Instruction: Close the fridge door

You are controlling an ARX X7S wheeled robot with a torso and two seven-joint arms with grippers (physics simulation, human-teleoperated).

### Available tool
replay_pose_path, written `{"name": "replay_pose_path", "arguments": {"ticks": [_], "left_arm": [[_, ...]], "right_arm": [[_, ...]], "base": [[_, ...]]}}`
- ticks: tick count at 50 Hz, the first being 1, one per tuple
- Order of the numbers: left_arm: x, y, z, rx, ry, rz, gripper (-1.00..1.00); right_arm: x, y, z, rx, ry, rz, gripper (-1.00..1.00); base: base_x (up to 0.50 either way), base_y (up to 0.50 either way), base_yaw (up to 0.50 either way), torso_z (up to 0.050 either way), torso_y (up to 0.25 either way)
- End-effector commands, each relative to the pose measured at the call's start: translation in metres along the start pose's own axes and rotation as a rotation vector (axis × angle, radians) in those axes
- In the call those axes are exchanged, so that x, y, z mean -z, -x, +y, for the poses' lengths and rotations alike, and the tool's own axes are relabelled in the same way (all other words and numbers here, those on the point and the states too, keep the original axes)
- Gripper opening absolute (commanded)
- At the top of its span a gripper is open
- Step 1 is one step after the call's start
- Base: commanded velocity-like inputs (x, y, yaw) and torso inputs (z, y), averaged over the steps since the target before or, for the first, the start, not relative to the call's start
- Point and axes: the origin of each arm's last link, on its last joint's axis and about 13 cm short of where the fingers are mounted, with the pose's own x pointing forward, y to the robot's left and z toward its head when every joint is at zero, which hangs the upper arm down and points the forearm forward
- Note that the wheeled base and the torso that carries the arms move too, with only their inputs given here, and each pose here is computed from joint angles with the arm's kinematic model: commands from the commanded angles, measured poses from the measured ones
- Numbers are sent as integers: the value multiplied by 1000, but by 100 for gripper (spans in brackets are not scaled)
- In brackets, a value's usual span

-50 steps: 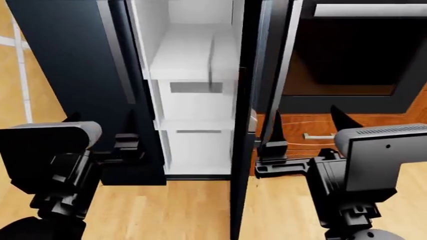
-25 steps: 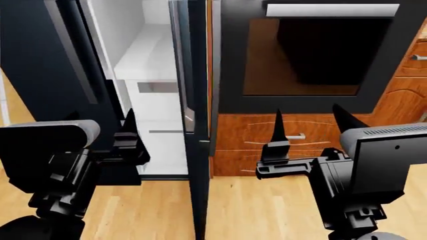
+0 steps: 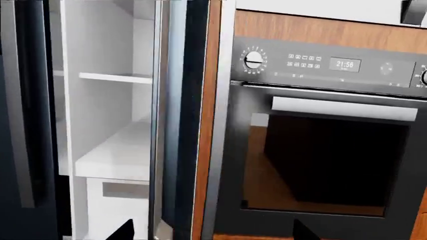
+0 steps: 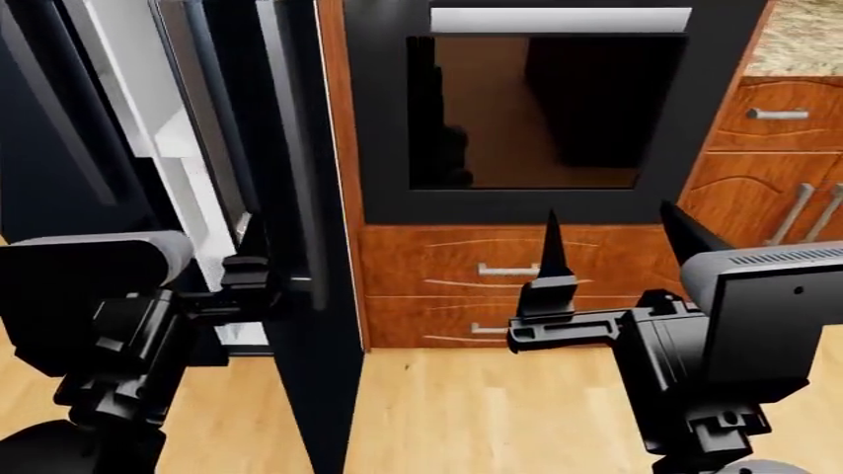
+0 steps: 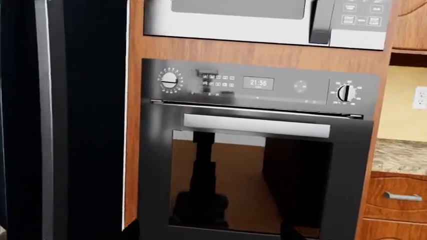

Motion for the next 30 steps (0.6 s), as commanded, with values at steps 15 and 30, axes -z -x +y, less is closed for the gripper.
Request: {"name": "replay_pose_path", "arguments": {"ticks": [15,30], "left_arm": [[1,-1,0,-4,-1,-1,100],[1,-1,0,-3,-3,2,100]], "right_arm": [[-2,1,-1,-2,-2,-18,100],[-2,1,-2,-5,-31,-9,100]], "base": [[220,-437,0,0,0],[431,-247,0,0,0]]}}
